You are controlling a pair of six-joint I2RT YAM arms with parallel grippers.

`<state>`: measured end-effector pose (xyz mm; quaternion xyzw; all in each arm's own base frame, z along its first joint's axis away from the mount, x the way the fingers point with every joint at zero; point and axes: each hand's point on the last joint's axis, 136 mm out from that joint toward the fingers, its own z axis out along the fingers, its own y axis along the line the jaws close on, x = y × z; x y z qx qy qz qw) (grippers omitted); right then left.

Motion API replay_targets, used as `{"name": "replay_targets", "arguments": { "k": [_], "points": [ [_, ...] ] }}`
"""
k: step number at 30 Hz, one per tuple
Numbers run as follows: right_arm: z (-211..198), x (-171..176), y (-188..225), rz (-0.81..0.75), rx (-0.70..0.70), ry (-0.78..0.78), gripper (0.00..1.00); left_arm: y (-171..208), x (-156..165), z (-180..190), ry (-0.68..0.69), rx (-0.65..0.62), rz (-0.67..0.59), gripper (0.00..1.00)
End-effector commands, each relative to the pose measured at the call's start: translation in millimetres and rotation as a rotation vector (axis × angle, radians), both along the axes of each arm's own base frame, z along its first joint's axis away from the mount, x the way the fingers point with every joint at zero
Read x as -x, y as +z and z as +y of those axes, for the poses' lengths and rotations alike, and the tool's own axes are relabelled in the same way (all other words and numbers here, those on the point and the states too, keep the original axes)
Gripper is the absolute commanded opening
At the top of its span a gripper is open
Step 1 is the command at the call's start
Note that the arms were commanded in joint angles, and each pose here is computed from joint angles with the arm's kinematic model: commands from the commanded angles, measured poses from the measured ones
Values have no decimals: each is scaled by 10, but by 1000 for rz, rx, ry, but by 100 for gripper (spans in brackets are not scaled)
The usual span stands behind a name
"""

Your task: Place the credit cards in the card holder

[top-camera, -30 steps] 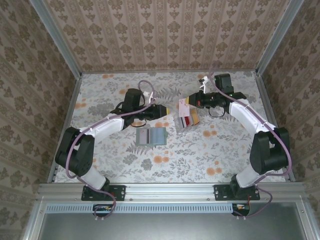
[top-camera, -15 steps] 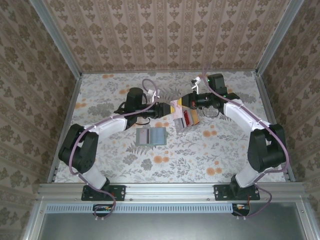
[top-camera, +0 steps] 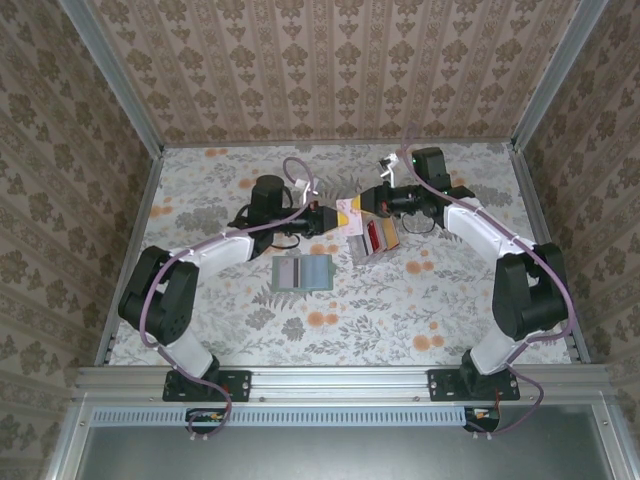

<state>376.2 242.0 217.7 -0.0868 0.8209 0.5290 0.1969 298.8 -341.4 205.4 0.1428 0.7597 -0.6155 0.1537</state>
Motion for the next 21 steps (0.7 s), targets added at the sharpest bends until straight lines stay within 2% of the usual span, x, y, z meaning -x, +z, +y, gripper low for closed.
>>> {"name": "replay_targets", "arguments": {
  "k": [1,5,8,10,15,18,21],
  "points": [
    [88,65,-38,21,-4,37,3,66,-78,83,41,21,-45,0],
    [110,59,-110,31,11,37,6,-68,-80,183,74,-54,-38,0],
    [101,31,-172,36,38,20,27,-147,-52,250,88,-125,-40,0],
    [50,-12,-245,39,85,-18,34,-234,-30,333,104,-196,-32,0],
    [7,-17,-433,34,190,-77,36,-691,142,810,169,-451,52,0],
    [159,129,-669,49,281,-32,36,-893,226,1134,225,-488,129,0],
    [310,285,-894,42,364,0,35,-998,302,1342,268,-535,147,0]
  ]
}}
